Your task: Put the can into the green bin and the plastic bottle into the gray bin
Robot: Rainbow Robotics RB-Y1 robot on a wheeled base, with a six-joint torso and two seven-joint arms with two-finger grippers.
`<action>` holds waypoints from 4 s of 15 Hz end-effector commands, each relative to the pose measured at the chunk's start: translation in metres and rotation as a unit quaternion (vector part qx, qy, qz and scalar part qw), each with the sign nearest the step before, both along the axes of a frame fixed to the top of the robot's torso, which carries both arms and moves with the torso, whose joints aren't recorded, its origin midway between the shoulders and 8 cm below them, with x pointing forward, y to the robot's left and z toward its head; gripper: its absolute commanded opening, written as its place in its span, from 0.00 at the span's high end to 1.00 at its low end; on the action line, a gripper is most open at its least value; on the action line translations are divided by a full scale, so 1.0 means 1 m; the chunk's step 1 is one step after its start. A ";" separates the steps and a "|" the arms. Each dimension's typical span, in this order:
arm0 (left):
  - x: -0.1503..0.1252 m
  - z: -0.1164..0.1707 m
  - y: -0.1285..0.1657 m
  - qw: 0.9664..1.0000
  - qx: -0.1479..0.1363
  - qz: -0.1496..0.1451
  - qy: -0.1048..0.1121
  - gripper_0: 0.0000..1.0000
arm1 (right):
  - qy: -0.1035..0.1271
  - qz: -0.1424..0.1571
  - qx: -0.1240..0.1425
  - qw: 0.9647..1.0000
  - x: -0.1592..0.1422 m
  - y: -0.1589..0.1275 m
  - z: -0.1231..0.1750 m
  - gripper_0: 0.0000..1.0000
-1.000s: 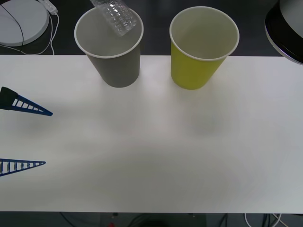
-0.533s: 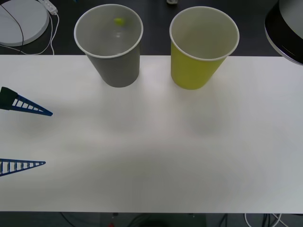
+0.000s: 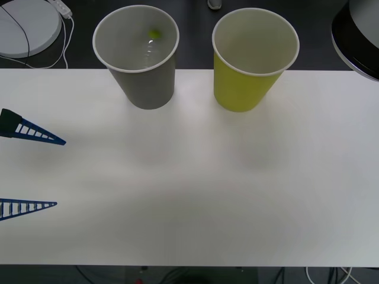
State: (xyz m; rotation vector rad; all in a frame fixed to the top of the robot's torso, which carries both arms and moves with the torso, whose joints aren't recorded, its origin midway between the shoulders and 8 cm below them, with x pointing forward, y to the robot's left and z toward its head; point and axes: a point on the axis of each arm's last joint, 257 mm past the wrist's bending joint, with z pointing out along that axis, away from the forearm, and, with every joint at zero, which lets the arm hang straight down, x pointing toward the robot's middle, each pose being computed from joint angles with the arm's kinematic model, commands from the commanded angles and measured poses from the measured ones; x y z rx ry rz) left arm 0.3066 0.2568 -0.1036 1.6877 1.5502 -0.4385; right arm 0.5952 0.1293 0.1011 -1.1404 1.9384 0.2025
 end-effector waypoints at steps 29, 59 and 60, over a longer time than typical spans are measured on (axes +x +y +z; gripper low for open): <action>0.000 0.000 0.000 1.000 0.000 0.000 0.000 0.00 | -0.059 0.210 0.055 0.974 -0.059 -0.186 -0.063 0.00; 0.000 0.000 0.000 1.000 0.000 0.000 0.000 0.00 | -0.088 0.261 0.032 0.961 -0.223 -0.378 -0.211 0.00; 0.000 0.000 0.000 1.000 0.000 0.000 0.000 0.00 | -0.085 0.259 0.030 0.962 -0.230 -0.381 -0.215 0.00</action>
